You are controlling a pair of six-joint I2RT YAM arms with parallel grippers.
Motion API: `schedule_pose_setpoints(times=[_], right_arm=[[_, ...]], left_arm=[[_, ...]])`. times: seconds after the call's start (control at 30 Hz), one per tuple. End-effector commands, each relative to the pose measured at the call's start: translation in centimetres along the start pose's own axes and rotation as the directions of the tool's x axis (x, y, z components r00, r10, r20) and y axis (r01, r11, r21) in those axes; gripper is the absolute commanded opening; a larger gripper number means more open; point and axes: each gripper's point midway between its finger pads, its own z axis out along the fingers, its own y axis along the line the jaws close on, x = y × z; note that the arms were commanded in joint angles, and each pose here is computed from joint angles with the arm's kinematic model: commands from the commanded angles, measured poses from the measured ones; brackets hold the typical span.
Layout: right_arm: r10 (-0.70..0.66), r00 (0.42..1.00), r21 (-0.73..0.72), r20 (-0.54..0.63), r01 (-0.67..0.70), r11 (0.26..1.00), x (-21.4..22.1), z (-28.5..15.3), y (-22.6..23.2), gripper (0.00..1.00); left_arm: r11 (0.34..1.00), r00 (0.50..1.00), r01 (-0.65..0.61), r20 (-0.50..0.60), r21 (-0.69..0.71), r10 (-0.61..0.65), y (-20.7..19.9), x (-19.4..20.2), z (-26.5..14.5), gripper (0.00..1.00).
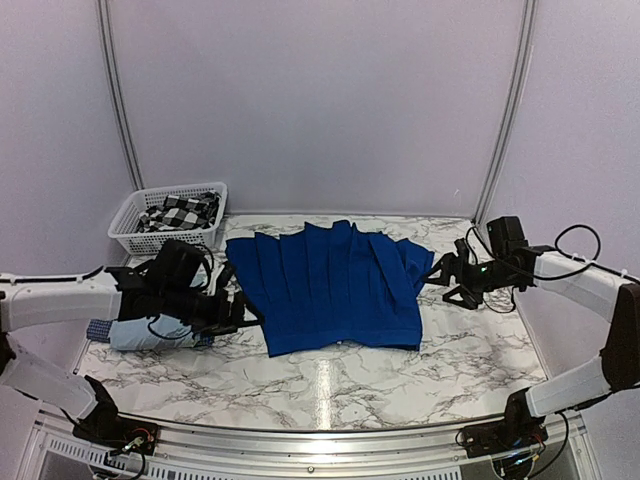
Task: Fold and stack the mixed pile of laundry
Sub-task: Flatten out the flattened skirt at the center of the board, then pick up the flattened skirt from the center of the board.
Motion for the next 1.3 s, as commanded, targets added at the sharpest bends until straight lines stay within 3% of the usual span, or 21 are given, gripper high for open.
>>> schedule_pose_setpoints(times=[0.0, 0.07, 0.17, 0.33, 0.47, 0.53, 0.73, 0.9, 0.97, 1.07, 1.1, 1.2, 1.27], right_arm=[[-0.152, 0.985, 0.197, 0.081, 0.134, 0.971, -2.1, -3.1, -1.1, 0.97], [-0.174, 0.982, 0.214, 0.071, 0.155, 0.964, -2.8, -3.0, -1.0, 0.94], [-0.205, 0.977, 0.108, 0.062, 0.198, 0.974, -3.6, -1.6, 1.5, 0.81], [-0.251, 0.967, 0.031, -0.046, 0.252, 0.967, -2.3, 3.9, 4.6, 0.63], [-0.212, 0.969, 0.024, -0.123, 0.216, 0.976, -0.8, 8.7, 3.6, 0.46], [-0.189, 0.972, 0.038, -0.139, 0.196, 0.980, -0.3, 10.2, 2.5, 0.41], [-0.132, 0.971, 0.129, -0.200, 0.160, 0.979, 2.0, 11.4, -1.6, 0.37], [-0.024, 0.981, 0.173, -0.194, 0.059, 0.983, 4.5, 8.8, -4.8, 0.37], [-0.012, 0.981, 0.121, -0.193, 0.036, 0.992, 5.4, 7.1, -4.3, 0.37], [-0.081, 0.983, 0.041, -0.166, 0.089, 0.995, 5.2, 4.2, -1.2, 0.41], [-0.095, 0.985, 0.041, -0.142, 0.102, 0.994, 4.9, 3.1, -0.6, 0.44], [-0.089, 0.993, 0.071, -0.083, 0.095, 0.993, 4.6, 0.3, -0.6, 0.56], [-0.072, 0.994, 0.126, -0.081, 0.082, 0.989, 4.9, -0.6, -2.6, 0.58]], left_arm=[[0.993, 0.964, -0.068, 0.251, -0.092, 0.089, -0.7, -4.1, -4.9, 0.99], [0.981, 0.959, -0.093, 0.250, -0.170, 0.134, -0.3, -5.4, -4.9, 0.99], [0.956, 0.958, -0.162, 0.193, -0.243, 0.212, -0.2, -7.5, -2.8, 0.99], [0.899, 0.942, -0.225, 0.152, -0.375, 0.299, 0.6, -12.3, 1.0, 0.99], [0.843, 0.932, -0.318, 0.021, -0.435, 0.362, 1.2, -15.2, 5.6, 0.99], [0.831, 0.931, -0.339, -0.032, -0.440, 0.363, 2.3, -15.2, 7.9, 0.91], [0.795, 0.928, -0.373, -0.187, -0.478, 0.324, 6.8, -11.9, 11.7, 0.55], [0.773, 0.873, -0.470, -0.354, -0.426, 0.335, 6.5, -4.3, 12.8, 0.36], [0.783, 0.847, -0.494, -0.413, -0.378, 0.335, 5.5, -0.4, 12.6, 0.32], [0.796, 0.866, -0.455, -0.406, -0.400, 0.291, 5.0, 2.3, 10.6, 0.35], [0.808, 0.892, -0.409, -0.374, -0.424, 0.256, 5.1, 2.4, 9.5, 0.41], [0.829, 0.967, -0.249, -0.179, -0.502, 0.182, 4.3, 0.8, 5.5, 0.71], [0.880, 0.993, -0.120, -0.072, -0.460, 0.098, 3.2, 1.0, 3.9, 0.76]])
